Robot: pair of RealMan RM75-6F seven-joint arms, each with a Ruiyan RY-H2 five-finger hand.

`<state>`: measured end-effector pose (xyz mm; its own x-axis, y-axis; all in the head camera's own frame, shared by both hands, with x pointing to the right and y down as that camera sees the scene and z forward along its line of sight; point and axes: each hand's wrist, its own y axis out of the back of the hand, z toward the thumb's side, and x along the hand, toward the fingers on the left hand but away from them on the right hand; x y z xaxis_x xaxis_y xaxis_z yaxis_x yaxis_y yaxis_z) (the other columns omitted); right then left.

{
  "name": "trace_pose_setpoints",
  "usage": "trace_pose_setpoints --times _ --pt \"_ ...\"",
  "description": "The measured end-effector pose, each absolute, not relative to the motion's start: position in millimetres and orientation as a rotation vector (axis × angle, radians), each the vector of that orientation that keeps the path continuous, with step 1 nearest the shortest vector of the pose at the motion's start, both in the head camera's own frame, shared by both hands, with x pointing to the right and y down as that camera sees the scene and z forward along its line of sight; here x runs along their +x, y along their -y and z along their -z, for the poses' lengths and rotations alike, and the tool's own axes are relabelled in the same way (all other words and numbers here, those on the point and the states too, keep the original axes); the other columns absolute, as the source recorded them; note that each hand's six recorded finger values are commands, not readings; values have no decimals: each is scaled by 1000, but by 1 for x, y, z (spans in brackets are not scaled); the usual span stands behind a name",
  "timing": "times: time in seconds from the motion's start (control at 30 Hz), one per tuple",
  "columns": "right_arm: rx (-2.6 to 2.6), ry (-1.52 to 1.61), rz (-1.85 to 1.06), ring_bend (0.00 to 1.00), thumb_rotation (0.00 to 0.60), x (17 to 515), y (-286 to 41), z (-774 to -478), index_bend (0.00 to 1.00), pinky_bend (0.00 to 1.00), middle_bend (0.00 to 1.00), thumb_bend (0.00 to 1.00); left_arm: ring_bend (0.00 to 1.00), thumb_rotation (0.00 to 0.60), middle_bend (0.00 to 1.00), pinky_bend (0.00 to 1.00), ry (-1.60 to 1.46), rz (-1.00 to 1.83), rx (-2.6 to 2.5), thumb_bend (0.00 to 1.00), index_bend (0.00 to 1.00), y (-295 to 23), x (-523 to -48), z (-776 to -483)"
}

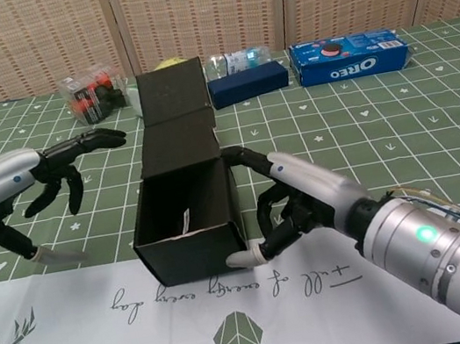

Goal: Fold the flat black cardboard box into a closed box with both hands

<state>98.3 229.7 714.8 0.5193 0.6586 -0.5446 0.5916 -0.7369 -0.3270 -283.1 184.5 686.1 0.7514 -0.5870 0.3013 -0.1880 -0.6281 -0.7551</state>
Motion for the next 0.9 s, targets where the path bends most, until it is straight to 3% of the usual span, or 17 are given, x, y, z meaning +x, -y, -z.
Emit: trace_pose_setpoints --times 0.53,0.67,0.9 --pt "-2594 983 -1175 607 600 154 -212 -667 0 995 0 53 522 600 0 810 -828 858 -2481 111 0 -185 -287 -676" --pt "-2600 993 -1161 607 600 163 -202 -642 0 995 0 67 523 600 0 813 -896 916 -2576 111 0 -187 -289 -677" --pt "-2511 1140 -1032 607 600 180 -154 -584 0 995 0 84 526 600 0 840 -1040 1014 -2726 111 0 -192 -294 -686"
